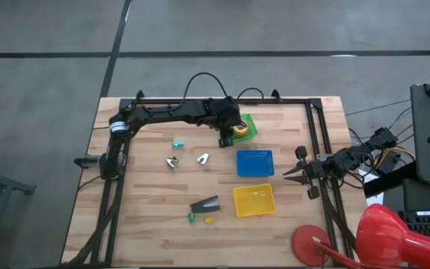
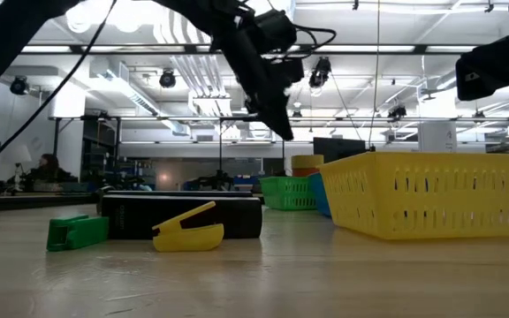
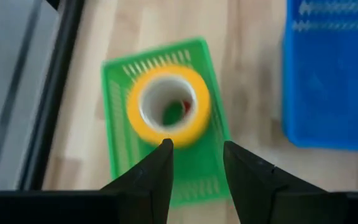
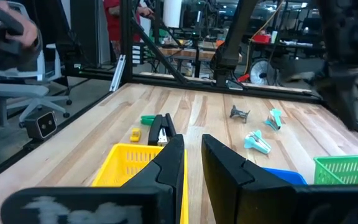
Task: Pick and place Stapler, Stapler remover, tape
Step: Put the bottom light blue staple remover into the blue bin
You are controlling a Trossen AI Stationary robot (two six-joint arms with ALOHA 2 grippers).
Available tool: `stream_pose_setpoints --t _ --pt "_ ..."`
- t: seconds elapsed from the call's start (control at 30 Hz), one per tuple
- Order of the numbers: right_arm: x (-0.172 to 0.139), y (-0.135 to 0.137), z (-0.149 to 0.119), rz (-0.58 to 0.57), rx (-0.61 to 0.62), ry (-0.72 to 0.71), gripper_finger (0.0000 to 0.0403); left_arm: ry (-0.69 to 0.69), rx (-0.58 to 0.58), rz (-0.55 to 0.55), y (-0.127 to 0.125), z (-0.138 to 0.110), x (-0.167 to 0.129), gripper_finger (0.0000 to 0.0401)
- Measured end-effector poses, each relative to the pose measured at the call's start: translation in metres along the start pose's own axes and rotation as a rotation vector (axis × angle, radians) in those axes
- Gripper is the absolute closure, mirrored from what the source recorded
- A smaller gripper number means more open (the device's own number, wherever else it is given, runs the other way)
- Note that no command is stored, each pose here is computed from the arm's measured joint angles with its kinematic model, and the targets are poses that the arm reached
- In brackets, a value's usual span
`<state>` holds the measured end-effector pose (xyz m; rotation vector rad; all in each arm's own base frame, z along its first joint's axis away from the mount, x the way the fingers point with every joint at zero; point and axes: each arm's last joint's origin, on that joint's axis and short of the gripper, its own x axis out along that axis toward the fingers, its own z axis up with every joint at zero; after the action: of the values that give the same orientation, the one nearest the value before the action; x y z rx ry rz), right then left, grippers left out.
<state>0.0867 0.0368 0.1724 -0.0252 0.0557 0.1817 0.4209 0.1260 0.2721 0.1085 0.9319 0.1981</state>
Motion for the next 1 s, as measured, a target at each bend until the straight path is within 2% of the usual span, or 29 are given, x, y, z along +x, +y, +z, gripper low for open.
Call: stream_pose_setpoints --t 0.2,0.33,0.47,0.67,0.77,1.0 --pt "0.000 0.000 0.000 0.000 -0.001 0.000 0.0351 0.126 -0.048 -0.049 -0.014 -0.009 -0.023 0.0259" --pt "0.000 0.000 0.000 0.000 0.000 0.000 0.0351 0.216 -0.022 -0.106 -0.031 -0.023 -0.016 0.0259" --pt "0.000 0.000 0.000 0.000 0.000 0.000 0.0351 0.225 -0.019 -0.124 -0.041 -0.038 -0.010 0.0259" --pt "0.000 0.000 0.000 0.000 -0.002 0.001 0.0351 0.154 -0.100 -0.128 -0.050 -0.067 -0.009 0.0259" --pt "0.000 0.000 0.000 -0.001 0.000 0.002 0.0351 0.067 -0.157 -0.119 -0.053 -0.081 -0.020 0.0259" --pt "0.000 0.000 0.000 -0.001 -0.002 0.002 0.0351 -0.187 -0.368 -0.116 -0.058 -0.114 -0.034 0.0259"
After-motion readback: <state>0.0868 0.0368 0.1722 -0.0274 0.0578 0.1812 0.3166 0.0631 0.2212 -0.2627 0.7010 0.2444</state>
